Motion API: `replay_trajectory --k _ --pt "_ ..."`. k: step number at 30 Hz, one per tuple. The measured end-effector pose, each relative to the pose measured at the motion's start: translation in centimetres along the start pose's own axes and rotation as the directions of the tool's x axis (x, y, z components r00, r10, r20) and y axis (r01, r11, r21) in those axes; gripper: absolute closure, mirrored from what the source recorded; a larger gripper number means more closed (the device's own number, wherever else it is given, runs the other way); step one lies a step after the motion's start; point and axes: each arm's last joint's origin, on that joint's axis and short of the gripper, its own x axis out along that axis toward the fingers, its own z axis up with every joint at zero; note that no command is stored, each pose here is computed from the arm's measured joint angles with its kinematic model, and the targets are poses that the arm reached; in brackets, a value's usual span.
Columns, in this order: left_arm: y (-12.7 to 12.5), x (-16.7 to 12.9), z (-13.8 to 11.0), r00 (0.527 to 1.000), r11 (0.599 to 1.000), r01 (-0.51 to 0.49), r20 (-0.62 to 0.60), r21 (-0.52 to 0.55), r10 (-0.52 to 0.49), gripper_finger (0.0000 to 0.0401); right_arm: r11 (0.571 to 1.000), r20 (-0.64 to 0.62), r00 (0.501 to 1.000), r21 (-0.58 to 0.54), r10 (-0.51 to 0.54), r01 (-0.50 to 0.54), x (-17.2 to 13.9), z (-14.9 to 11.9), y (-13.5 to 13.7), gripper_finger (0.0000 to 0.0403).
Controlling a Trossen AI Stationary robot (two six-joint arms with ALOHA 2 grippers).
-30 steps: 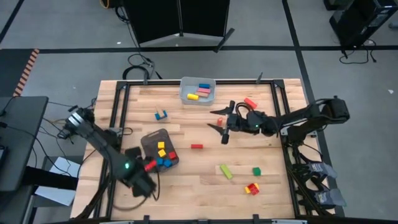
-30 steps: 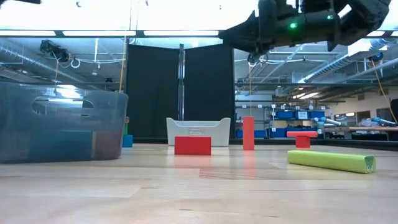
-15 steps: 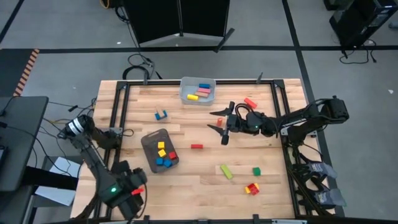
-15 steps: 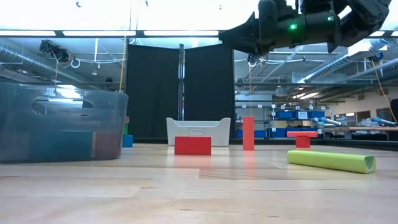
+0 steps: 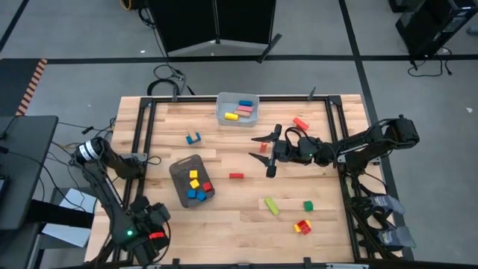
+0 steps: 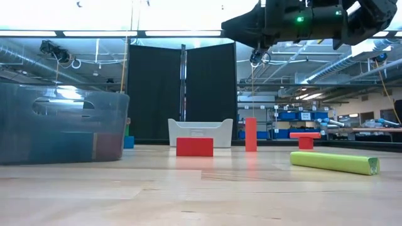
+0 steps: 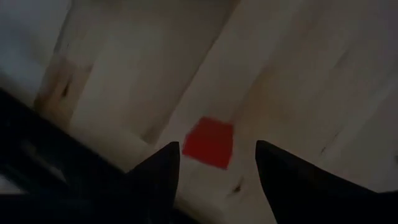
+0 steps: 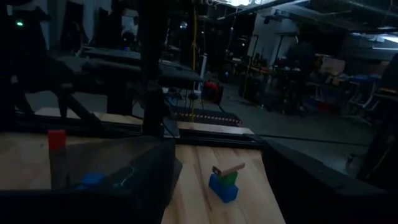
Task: Sort blocks by size
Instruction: Put the red rectangular block into the gray bin
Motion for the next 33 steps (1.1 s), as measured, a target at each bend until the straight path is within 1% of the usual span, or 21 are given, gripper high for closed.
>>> replay_trajectory --k 2,5,10,13,16,19,22,24,26,27,29,31,33 --pt "0.5 -0.1 0.0 1.0 1.0 0.006 0.023 0.003 -0.006 0.0182 1.0 0.004 1.0 0.001 0.003 -0.003 0.0 0.1 0.1 0.0151" --pt "0.7 -0.3 0.0 1.0 1.0 0.012 0.013 0.02 -0.012 0.0182 1.0 0.005 1.0 0.0 0.007 -0.007 0.0 0.1 0.2 0.0151" --pt "0.7 -0.4 -0.5 0.994 0.999 0.016 -0.11 0.049 -0.01 0.0182 1.0 0.005 1.0 -0.003 0.006 -0.006 0.0 0.1 0.2 0.0151" --pt "0.6 -0.9 -0.5 0.99 0.997 0.033 -0.142 0.073 -0.023 0.0182 1.0 0.005 1.0 -0.004 0.004 -0.003 0.0 0.1 0.2 0.0152" --pt "0.5 -1.3 -0.2 0.991 0.998 0.032 -0.134 0.056 -0.024 0.0183 1.0 0.005 1.0 -0.017 0.002 -0.002 0.0 0.1 0.2 0.0155" --pt "0.0 -2.0 0.3 0.988 0.997 0.073 -0.141 0.029 -0.069 0.0183 1.0 0.003 1.0 -0.025 -0.009 0.009 0.0 0.1 0.1 0.0156" --pt "-0.4 -2.8 0.6 0.988 0.992 0.118 -0.103 0.053 -0.113 0.0183 1.0 0.0 1.0 -0.027 -0.016 0.016 0.0 0.1 0.1 0.0156" --pt "-0.6 -3.1 0.8 0.989 0.988 0.136 -0.062 0.075 -0.131 0.0181 0.999 0.0 1.0 -0.034 -0.016 0.016 0.0 0.1 0.1 0.0156" --pt "-0.6 -3.3 0.8 0.989 0.986 0.145 -0.049 0.077 -0.142 0.0174 0.999 -0.001 1.0 -0.043 -0.016 0.016 0.0 0.1 0.1 0.0157" --pt "-0.6 -3.2 0.9 0.99 0.988 0.136 -0.047 0.068 -0.133 0.0169 0.999 -0.003 1.0 -0.046 -0.016 0.016 0.0 0.0 0.1 0.0158" --pt "-0.5 -3.2 1.0 0.992 0.992 0.122 -0.038 0.011 -0.121 0.0155 0.999 -0.005 1.0 -0.052 -0.015 0.015 0.0 0.0 0.1 0.0158" --pt "-0.2 -3.1 1.3 0.995 0.994 0.089 -0.037 -0.07 -0.092 0.0137 0.998 -0.006 1.0 -0.053 -0.015 0.015 0.0 0.0 0.1 0.0158" --pt "0.1 -3.0 1.7 0.997 0.984 0.048 -0.044 -0.173 -0.056 0.012 0.998 -0.007 1.0 -0.054 -0.015 0.015 0.0 0.0 0.1 0.0158"
